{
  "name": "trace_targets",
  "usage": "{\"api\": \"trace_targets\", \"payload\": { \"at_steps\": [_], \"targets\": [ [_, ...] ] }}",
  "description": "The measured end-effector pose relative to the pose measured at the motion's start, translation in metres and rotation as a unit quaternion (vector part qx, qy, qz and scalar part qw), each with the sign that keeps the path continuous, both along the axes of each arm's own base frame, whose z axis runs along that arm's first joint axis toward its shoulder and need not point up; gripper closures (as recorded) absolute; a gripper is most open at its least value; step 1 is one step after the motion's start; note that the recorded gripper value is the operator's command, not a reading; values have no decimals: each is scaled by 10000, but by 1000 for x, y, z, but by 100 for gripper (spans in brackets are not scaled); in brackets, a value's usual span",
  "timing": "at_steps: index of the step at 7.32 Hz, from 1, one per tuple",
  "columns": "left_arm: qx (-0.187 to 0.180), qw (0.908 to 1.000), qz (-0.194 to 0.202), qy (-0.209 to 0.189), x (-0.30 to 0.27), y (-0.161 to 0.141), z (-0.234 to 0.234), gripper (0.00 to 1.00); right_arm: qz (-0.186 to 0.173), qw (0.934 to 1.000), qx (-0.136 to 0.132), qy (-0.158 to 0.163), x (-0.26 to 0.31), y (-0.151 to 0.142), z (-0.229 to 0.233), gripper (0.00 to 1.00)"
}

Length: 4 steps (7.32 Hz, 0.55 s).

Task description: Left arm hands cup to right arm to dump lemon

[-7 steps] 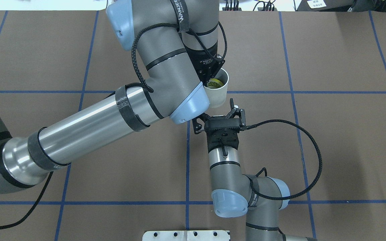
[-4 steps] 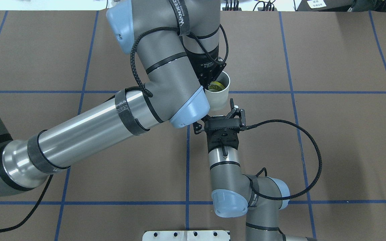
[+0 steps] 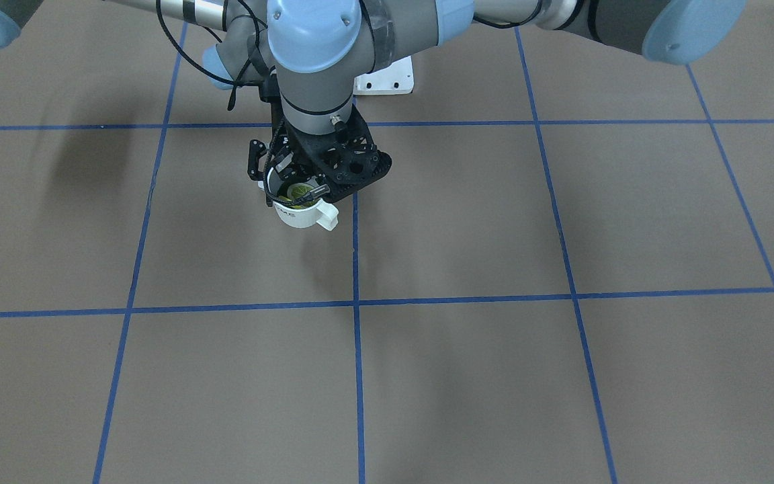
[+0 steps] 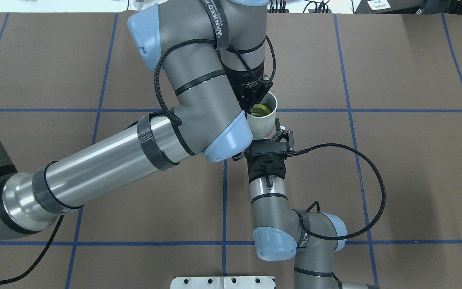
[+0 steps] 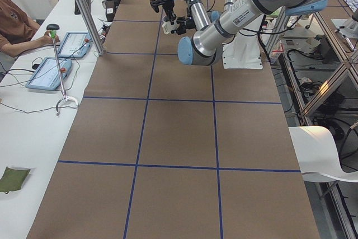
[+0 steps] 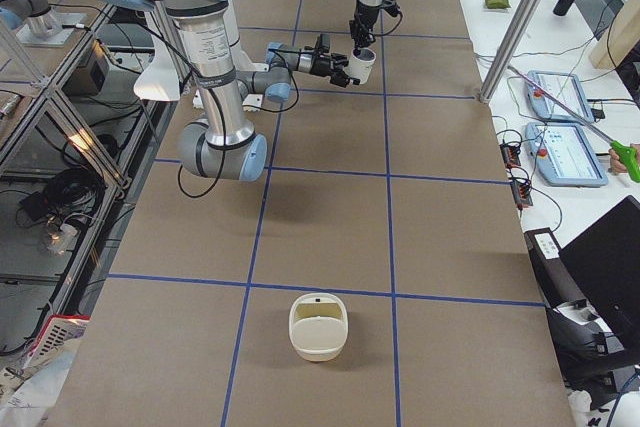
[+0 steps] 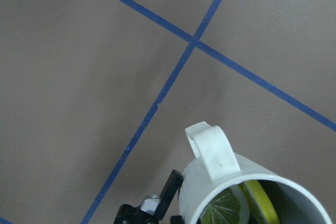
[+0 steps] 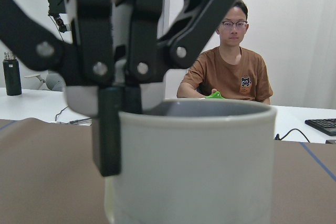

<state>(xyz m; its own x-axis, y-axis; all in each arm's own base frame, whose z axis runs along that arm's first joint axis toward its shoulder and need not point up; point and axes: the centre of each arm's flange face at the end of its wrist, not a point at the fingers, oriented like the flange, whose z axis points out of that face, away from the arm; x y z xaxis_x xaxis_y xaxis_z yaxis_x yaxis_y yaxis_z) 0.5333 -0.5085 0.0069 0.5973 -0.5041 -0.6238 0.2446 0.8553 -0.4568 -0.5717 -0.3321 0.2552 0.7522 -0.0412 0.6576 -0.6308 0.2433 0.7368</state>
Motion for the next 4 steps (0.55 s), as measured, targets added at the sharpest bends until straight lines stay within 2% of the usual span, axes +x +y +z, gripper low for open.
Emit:
{"api": "trace_targets", "payload": {
  "at_steps": [2,3,4],
  "targets": [
    [3,10000,9,4,1,1,-1,100,3,10000,0,5,0,0,0,11],
    [9,10000,10,12,0,2,-1,100,4,10000,1,12,0,0,1,28],
    [18,10000,13,22,0,3,-2,95,17,10000,8,35,0,0,1,40]
  ]
}}
